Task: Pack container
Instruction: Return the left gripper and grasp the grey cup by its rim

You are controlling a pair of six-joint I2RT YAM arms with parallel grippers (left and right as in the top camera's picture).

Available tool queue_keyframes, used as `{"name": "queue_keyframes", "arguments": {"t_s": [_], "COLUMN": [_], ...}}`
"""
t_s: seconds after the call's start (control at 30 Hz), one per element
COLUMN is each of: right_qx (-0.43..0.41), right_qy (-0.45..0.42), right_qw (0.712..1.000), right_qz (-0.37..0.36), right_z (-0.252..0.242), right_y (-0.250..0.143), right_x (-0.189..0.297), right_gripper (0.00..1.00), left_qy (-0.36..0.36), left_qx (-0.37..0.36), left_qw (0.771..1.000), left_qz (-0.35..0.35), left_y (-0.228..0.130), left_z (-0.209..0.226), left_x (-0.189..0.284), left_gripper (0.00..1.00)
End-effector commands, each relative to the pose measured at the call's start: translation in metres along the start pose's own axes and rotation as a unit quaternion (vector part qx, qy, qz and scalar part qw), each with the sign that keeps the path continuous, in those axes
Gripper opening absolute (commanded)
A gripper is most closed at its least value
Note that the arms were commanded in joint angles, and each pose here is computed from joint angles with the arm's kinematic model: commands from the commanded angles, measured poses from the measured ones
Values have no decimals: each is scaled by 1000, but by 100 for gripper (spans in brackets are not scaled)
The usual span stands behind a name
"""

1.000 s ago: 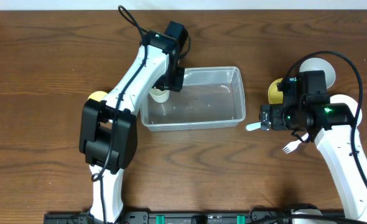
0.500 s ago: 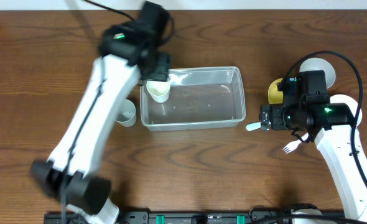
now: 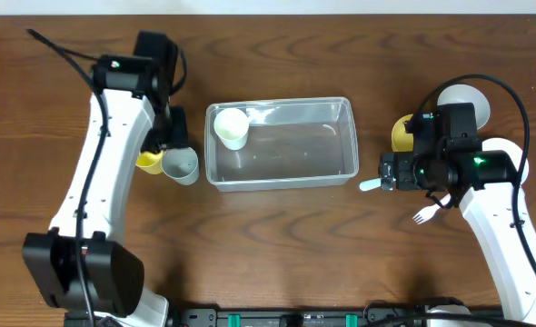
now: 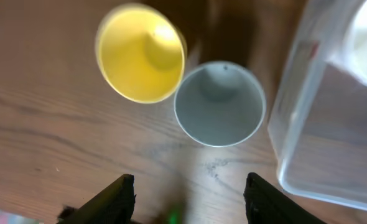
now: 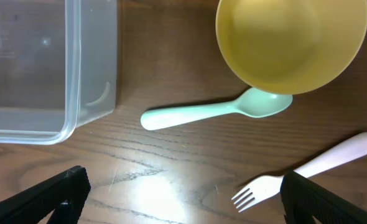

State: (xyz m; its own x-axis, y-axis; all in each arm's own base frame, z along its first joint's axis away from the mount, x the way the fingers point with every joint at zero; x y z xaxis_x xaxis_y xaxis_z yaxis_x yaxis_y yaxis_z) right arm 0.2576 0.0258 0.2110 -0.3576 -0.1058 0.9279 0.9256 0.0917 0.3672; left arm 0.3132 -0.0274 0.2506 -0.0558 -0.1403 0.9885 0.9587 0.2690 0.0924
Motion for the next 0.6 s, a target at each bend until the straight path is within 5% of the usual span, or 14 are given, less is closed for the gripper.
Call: {"name": "queue_keyframes", "arguments": {"t_s": [0.0,0.57], "right_qx": [-9,-9], "right_qy": [-2,-2], "right_qw": [1000,1000], "right_qz": [-5,-3], "right_z": [-3,-2], "right_y": [3,2], "right_x": [3,3], "right_gripper": [99,99], "left_qy": [-3,-15], "left_qx": [21,76], "left_qw": [999,996], "left_qz": [32,44], "left_y": [-10,-21], "left_z": [-1,-3], "left_x": [-23,-83], "left_gripper": [57,57]}}
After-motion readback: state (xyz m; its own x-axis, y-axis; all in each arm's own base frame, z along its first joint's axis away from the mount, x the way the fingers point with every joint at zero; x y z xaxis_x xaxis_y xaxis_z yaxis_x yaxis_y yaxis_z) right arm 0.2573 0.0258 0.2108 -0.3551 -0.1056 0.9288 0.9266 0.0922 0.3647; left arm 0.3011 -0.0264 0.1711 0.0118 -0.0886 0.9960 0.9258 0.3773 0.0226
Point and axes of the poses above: each gripper's point midway between its finger pads, its own x axis back along the fingers, its own z axis along the line the jaws close on, y = z × x, the point moved 9 cm from there along x, back along the fingers, and after that the axes turned 5 degrees about x, right-handed, at the moved point
